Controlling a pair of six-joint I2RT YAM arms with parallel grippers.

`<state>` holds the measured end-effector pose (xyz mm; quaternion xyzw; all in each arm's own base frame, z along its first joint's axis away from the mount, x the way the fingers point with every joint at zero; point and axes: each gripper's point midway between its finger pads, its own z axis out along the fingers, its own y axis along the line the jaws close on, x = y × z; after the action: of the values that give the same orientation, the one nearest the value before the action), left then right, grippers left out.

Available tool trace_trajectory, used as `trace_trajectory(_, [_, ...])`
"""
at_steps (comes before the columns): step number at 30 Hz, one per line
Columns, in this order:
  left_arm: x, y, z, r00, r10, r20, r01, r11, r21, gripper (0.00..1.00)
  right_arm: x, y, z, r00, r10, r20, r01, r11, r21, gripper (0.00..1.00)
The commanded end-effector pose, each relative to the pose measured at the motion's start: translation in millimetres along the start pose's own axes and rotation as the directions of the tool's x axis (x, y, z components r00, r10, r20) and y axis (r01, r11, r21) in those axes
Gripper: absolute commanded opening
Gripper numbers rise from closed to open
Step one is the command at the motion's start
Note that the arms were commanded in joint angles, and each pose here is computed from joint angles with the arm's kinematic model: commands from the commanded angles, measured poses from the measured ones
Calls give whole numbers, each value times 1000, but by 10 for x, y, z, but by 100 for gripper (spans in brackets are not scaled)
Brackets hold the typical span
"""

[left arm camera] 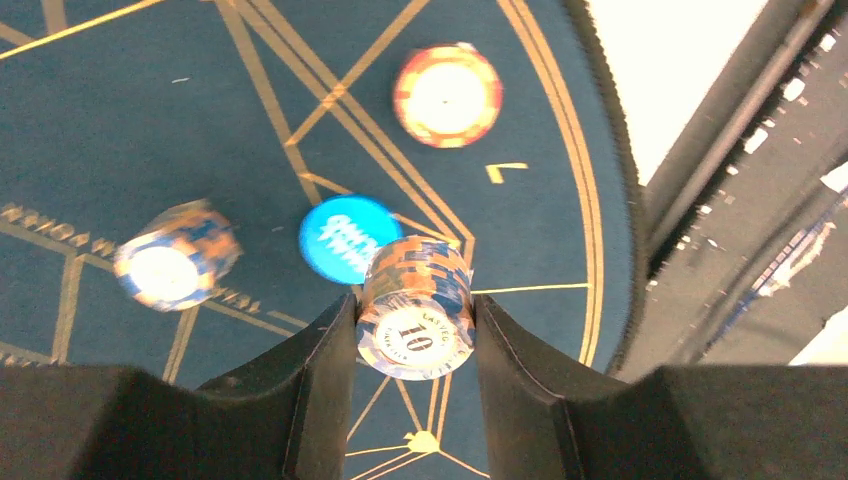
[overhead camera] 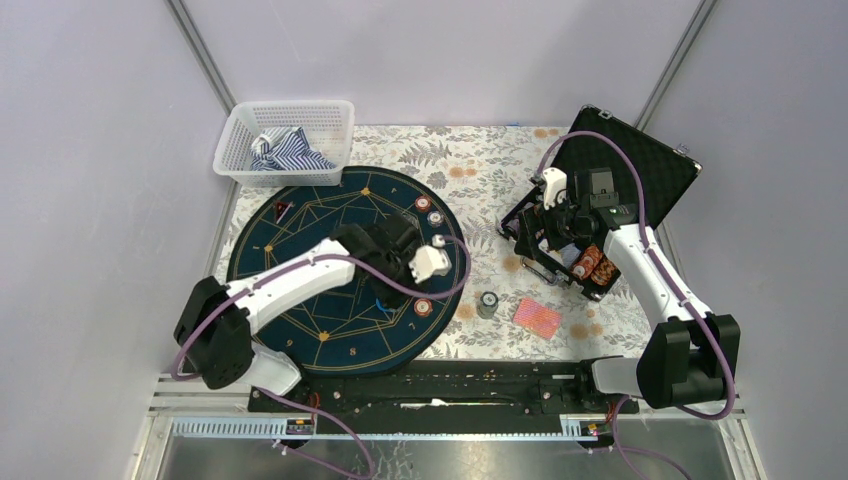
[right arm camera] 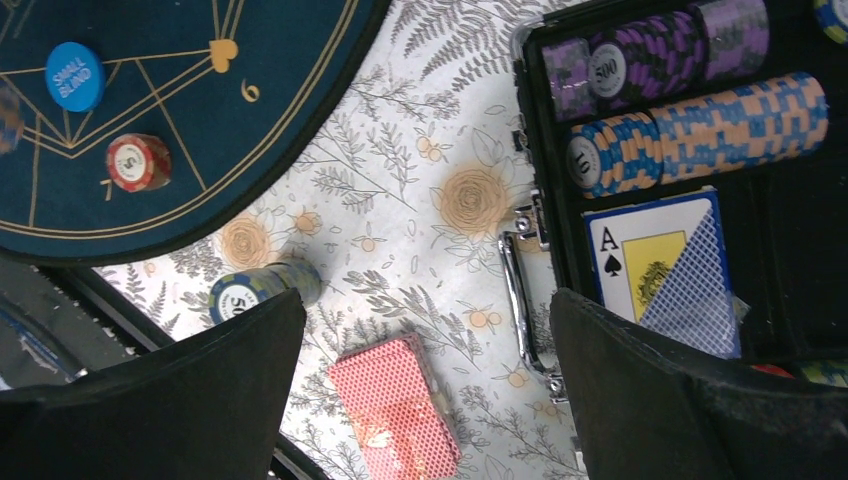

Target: Distribute texas hold em gaming equipment

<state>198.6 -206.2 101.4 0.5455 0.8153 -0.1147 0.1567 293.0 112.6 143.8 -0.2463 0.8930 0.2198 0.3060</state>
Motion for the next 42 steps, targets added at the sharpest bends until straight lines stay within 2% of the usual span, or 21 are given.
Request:
trace_trajectory(1, [50, -304, 95, 998, 54, -9, -54, 997, 51, 36, -95, -166, -91, 999, -27, 30, 24, 995, 92, 100])
trace_trajectory(8, [-1, -505, 304, 994, 112, -2, -111, 992, 53, 38, -72, -171, -89, 1000, -15, 27, 13, 996, 85, 100])
trace_trajectory(13, [-98, -416, 433, 995, 101, 11, -101, 995, 3, 39, -72, -159, -81, 1000, -14, 26, 12, 997, 75, 100])
trace_trajectory(20, [-112, -413, 615, 995, 99, -6, -99, 995, 18, 39, -66, -165, -75, 1000, -15, 24, 13, 997, 75, 100])
trace_trajectory(29, [-165, -356, 653, 996, 90, -3, -90, 996, -9, 42, -49, -150, -44, 1000, -11, 15, 11, 998, 57, 100])
trace_trajectory(33, [-137, -360, 581, 995, 98, -24, -98, 995, 1, 75, -46, -145, -44, 1000, -13, 14, 12, 998, 54, 100])
trace_trajectory(35, [-173, -337, 482, 996, 84, 8, -84, 996, 0, 85, -45, -140, -48, 1000, -14, 16, 13, 999, 52, 100])
trace_trajectory(38, [-218, -149, 266, 997, 26, 69, -26, 1000, -10, 92, -50, -128, -52, 1000, -17, 18, 16, 999, 48, 100])
trace_trajectory(42, [-165, 385, 8, 989, -99, 114, 106, 993, -56, 93, -57, -122, -57, 1000, -16, 22, 15, 999, 45, 100])
